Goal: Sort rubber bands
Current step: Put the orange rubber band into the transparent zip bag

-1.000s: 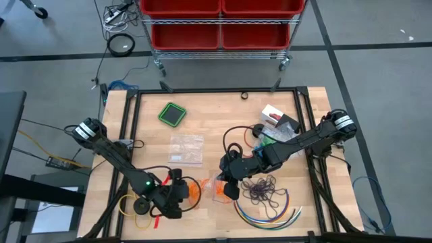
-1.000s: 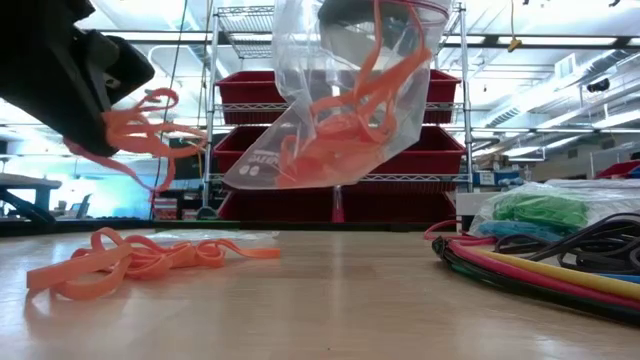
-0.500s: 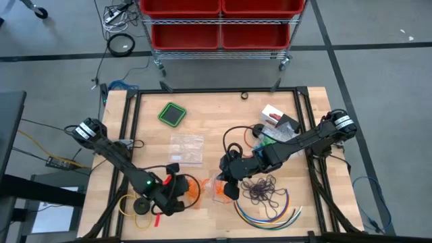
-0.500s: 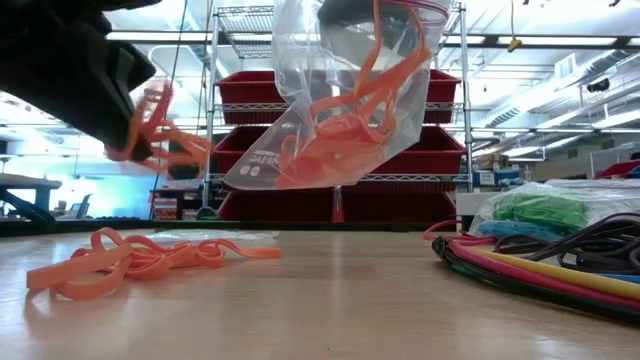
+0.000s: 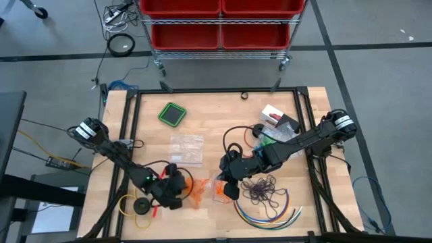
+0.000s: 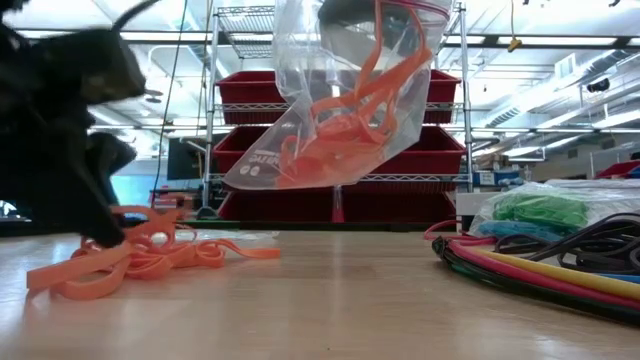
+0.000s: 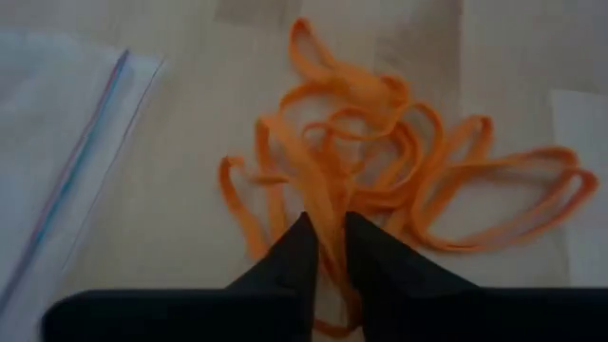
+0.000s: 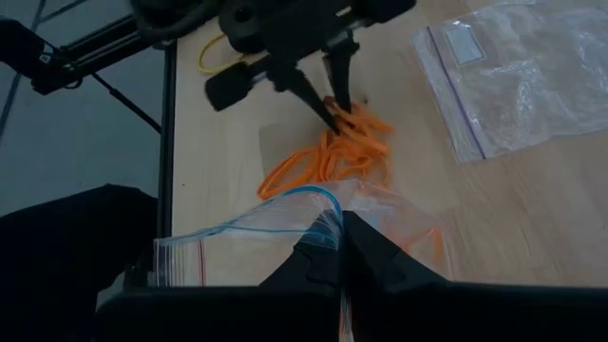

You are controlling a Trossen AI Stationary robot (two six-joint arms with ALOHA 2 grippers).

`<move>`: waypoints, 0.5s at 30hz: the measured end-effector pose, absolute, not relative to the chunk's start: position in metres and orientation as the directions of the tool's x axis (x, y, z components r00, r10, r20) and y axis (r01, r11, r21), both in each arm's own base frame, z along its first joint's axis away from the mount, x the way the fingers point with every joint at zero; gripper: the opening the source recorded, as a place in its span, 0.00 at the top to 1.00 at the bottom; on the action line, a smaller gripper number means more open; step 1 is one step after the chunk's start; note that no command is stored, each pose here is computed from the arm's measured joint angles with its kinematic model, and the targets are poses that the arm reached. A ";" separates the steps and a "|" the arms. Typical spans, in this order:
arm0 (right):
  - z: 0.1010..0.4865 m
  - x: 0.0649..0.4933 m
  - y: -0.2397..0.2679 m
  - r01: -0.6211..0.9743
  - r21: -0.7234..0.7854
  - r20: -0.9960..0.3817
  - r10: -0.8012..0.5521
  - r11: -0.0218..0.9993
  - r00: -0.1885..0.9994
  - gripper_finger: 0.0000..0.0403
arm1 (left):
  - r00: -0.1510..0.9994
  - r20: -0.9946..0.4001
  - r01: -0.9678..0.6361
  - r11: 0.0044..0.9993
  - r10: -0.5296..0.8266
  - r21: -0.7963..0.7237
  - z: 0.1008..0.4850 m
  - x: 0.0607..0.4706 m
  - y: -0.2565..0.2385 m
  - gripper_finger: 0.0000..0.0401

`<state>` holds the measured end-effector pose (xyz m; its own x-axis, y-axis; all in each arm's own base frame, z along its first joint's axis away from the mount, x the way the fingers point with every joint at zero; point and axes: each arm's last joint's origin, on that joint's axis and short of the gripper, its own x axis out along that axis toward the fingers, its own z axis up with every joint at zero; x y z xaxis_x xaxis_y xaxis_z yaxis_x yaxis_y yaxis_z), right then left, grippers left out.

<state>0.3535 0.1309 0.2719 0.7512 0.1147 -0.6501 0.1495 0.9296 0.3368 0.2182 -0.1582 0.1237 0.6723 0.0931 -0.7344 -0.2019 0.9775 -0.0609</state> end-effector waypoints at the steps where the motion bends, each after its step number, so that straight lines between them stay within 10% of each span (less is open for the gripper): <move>1: 0.272 0.354 0.131 0.149 0.337 -0.650 0.115 0.930 0.751 1.00 | 0.677 -0.730 -0.212 0.974 0.089 -0.078 0.120 0.216 -0.156 0.88; 15: 0.272 0.354 0.131 0.149 0.336 -0.650 0.115 0.930 0.751 1.00 | 0.851 -0.460 -0.283 0.959 0.256 0.010 0.122 0.205 -0.165 0.99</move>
